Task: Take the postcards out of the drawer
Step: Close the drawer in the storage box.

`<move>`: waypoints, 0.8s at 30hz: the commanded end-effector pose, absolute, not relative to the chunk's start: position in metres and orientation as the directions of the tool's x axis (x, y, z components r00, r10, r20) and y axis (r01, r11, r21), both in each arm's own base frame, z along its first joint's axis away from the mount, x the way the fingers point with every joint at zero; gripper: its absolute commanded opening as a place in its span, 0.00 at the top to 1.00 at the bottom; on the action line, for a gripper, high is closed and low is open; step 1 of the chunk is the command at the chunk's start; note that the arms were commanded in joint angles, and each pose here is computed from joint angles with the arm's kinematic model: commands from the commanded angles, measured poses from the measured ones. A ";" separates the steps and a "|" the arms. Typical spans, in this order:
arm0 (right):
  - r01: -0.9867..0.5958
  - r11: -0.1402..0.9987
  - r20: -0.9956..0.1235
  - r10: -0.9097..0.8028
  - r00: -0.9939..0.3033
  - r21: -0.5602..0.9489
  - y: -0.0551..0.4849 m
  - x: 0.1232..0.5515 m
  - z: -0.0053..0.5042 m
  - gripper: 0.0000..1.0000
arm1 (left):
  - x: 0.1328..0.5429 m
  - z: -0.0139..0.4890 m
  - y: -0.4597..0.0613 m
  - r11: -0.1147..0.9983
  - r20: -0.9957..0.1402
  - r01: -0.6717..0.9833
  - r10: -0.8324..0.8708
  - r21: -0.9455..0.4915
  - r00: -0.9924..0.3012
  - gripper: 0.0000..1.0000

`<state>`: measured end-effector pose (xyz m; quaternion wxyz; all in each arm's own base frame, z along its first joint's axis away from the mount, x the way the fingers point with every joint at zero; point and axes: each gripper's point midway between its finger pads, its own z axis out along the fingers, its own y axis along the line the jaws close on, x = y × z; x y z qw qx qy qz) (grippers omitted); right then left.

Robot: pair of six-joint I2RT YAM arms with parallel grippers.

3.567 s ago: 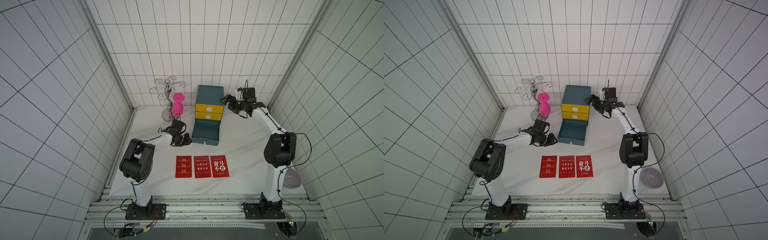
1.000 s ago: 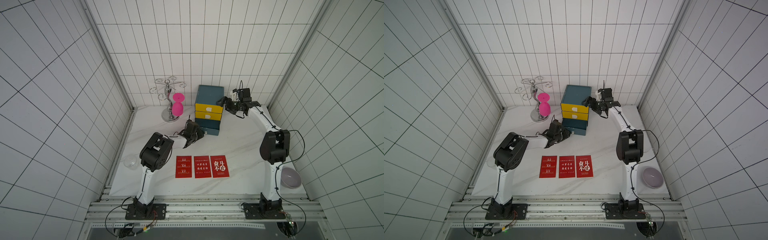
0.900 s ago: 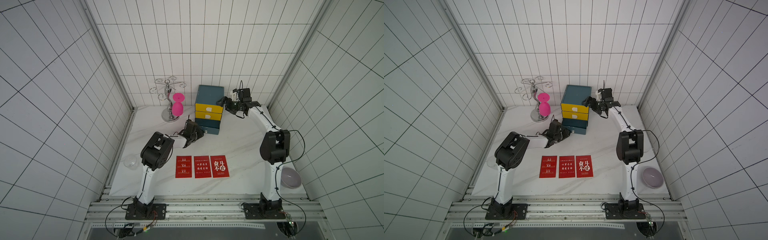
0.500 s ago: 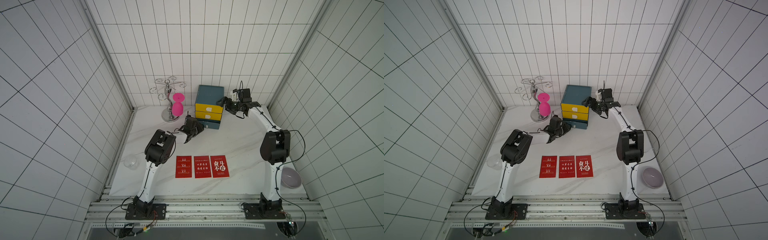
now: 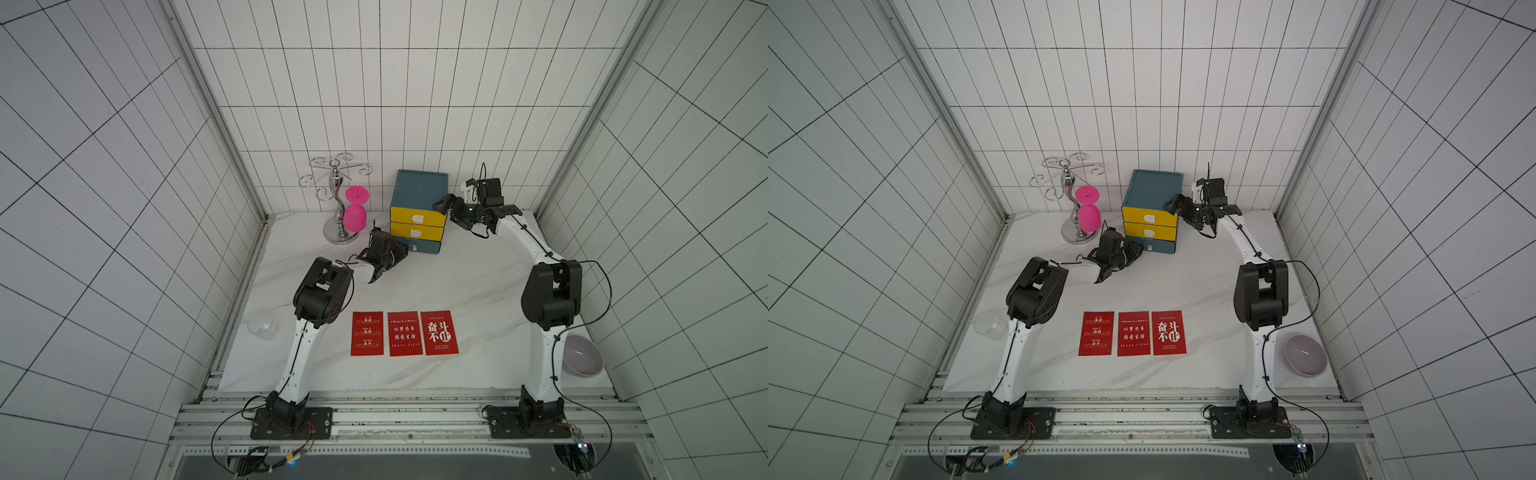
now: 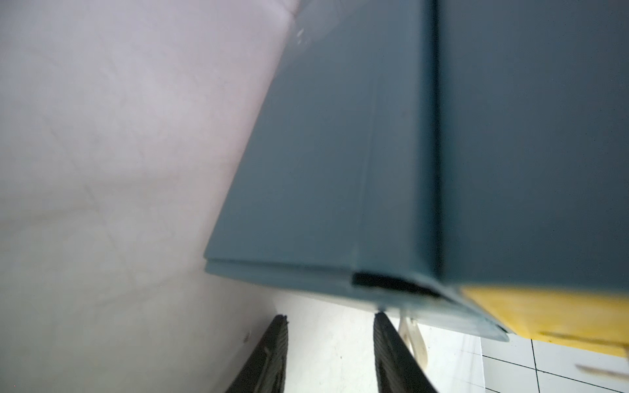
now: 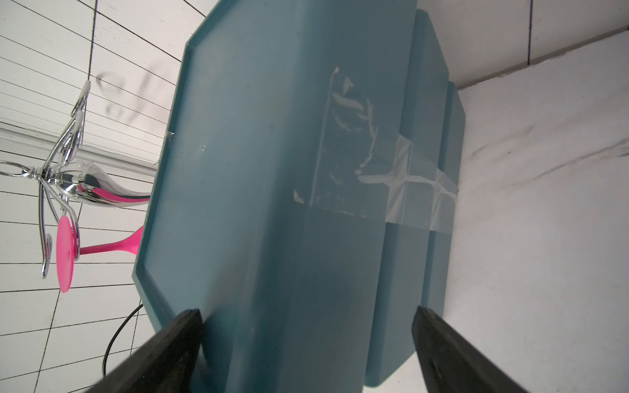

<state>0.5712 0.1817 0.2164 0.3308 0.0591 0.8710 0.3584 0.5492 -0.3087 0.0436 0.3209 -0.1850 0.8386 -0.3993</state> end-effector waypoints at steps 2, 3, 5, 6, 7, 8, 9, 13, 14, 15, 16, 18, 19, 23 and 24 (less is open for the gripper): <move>-0.041 0.770 -0.417 0.298 -0.859 0.636 0.182 0.544 0.168 0.01 | 0.552 0.038 -0.308 0.604 -0.378 -0.061 -0.572 -0.795 -0.728 0.58; -0.041 0.771 -0.416 0.298 -0.859 0.635 0.182 0.544 0.168 0.02 | 0.551 0.040 -0.308 0.599 -0.376 -0.057 -0.571 -0.799 -0.730 0.58; -0.042 0.772 -0.419 0.298 -0.858 0.635 0.182 0.544 0.168 0.01 | 0.549 0.047 -0.308 0.591 -0.382 -0.046 -0.576 -0.805 -0.723 0.58; -0.041 0.772 -0.420 0.300 -0.856 0.634 0.181 0.545 0.168 0.01 | 0.547 0.051 -0.307 0.588 -0.386 -0.039 -0.578 -0.808 -0.719 0.58; -0.040 0.772 -0.420 0.302 -0.856 0.635 0.181 0.545 0.168 0.01 | 0.545 0.055 -0.305 0.586 -0.391 -0.034 -0.581 -0.810 -0.714 0.58; -0.039 0.772 -0.420 0.302 -0.855 0.635 0.180 0.546 0.167 0.02 | 0.544 0.058 -0.304 0.586 -0.394 -0.031 -0.582 -0.810 -0.712 0.58; -0.038 0.771 -0.420 0.304 -0.855 0.636 0.180 0.546 0.167 0.01 | 0.541 0.061 -0.303 0.586 -0.397 -0.027 -0.581 -0.810 -0.710 0.57; -0.032 0.768 -0.423 0.318 -0.849 0.640 0.177 0.549 0.169 0.01 | 0.531 0.077 -0.297 0.584 -0.413 -0.007 -0.583 -0.812 -0.700 0.57; -0.029 0.766 -0.424 0.323 -0.846 0.642 0.175 0.550 0.169 0.01 | 0.529 0.081 -0.297 0.580 -0.415 -0.001 -0.583 -0.814 -0.699 0.57; -0.029 0.765 -0.426 0.327 -0.844 0.644 0.174 0.551 0.171 0.01 | 0.526 0.087 -0.296 0.577 -0.421 0.013 -0.580 -0.816 -0.698 0.57; -0.030 0.763 -0.429 0.331 -0.841 0.646 0.173 0.552 0.173 0.01 | 0.522 0.092 -0.294 0.577 -0.427 0.022 -0.577 -0.816 -0.697 0.57; -0.033 0.762 -0.438 0.335 -0.834 0.647 0.170 0.553 0.177 0.01 | 0.512 0.104 -0.290 0.585 -0.451 0.048 -0.567 -0.810 -0.689 0.56; -0.034 0.762 -0.442 0.339 -0.830 0.647 0.168 0.554 0.179 0.01 | 0.507 0.112 -0.286 0.598 -0.474 0.066 -0.558 -0.799 -0.680 0.56; -0.040 0.757 -0.466 0.358 -0.809 0.652 0.159 0.559 0.190 0.01 | 0.487 0.133 -0.263 0.659 -0.544 0.095 -0.520 -0.746 -0.659 0.54; -0.041 0.753 -0.470 0.366 -0.803 0.656 0.156 0.561 0.193 0.01 | 0.481 0.139 -0.256 0.670 -0.559 0.106 -0.510 -0.735 -0.654 0.54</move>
